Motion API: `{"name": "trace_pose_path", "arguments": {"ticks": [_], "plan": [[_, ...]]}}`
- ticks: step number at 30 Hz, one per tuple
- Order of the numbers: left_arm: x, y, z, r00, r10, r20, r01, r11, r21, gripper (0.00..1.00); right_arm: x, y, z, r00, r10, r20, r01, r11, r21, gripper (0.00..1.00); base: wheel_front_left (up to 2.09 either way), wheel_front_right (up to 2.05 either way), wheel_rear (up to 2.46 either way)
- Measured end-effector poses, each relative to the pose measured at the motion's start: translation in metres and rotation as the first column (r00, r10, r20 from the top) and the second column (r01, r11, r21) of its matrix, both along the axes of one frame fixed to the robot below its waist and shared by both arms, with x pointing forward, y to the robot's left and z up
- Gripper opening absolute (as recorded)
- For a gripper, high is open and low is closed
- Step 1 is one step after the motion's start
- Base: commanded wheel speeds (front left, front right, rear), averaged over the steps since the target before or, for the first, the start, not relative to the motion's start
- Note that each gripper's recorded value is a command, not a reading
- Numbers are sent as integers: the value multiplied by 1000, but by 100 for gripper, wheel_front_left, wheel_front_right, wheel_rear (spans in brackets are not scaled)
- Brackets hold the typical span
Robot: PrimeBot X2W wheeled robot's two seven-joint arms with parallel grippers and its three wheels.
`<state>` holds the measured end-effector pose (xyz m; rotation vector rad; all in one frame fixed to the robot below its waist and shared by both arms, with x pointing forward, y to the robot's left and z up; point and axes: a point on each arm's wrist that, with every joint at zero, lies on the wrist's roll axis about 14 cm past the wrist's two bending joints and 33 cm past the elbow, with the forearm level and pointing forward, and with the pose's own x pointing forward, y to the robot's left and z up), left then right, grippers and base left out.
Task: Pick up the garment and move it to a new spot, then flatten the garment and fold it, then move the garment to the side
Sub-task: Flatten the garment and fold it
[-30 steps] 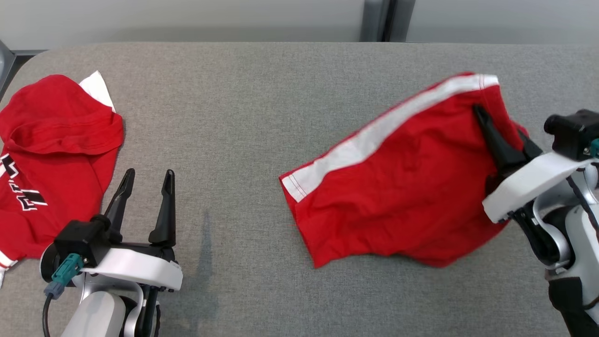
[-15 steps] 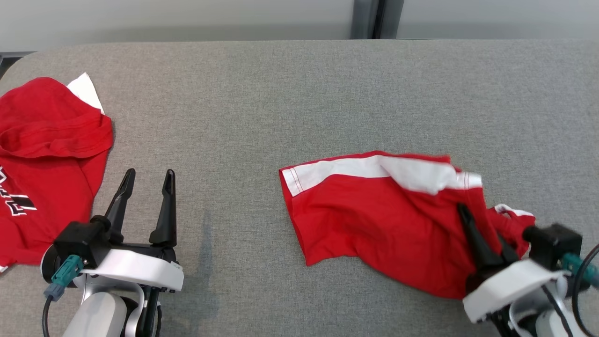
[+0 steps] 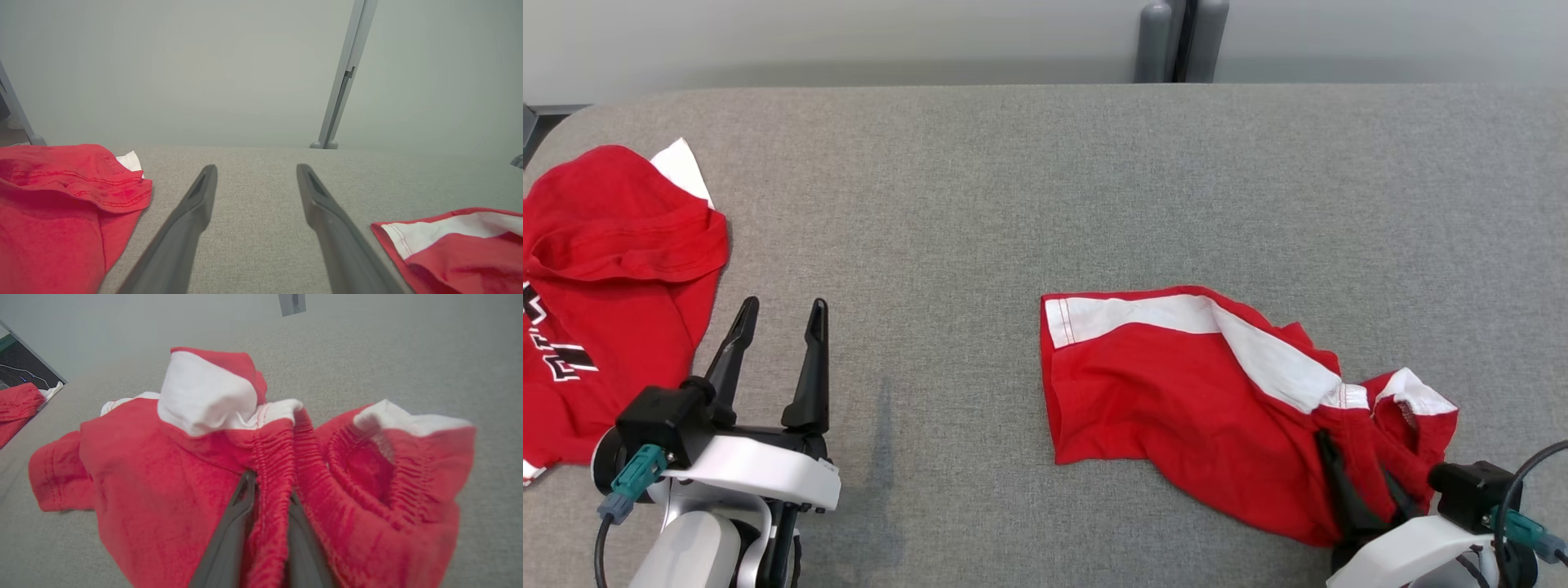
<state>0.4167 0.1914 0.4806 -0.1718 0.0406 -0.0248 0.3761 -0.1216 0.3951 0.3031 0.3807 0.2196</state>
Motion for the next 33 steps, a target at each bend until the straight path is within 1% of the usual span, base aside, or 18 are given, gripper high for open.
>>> {"name": "trace_pose_path", "arguments": {"ticks": [5, 10, 18, 23, 26, 33], "plan": [[-5, 2, 4, 1000, 7, 7, -7, 1000, 6, 100, 6, -5, 16, 997, -22, 73, 22, 1000, 2, 100, 0, 0, 0], [-11, 1, 10, 1000, 12, 19, -12, 1000, 2, 100, 16, -17, 53, 976, -49, 211, 55, 998, -24, 100, 0, 0, 0], [-21, 1, 16, 999, 14, 29, -15, 1000, 5, 100, 29, -38, 122, 903, -86, 420, 128, 989, -73, 100, 0, 0, 0], [-26, 1, 19, 999, 13, 33, -13, 1000, 10, 100, 31, -40, 139, 890, -82, 448, 136, 987, -90, 100, 0, 0, 0], [-31, 2, 16, 1000, 14, 22, -15, 1000, 9, 100, 28, -40, 135, 900, -82, 429, 135, 986, -94, 100, 0, 0, 0], [-32, 1, 17, 1000, 13, 23, -13, 1000, 8, 100, 25, -39, 133, 904, -91, 417, 138, 987, -84, 100, 0, 0, 0]]}}
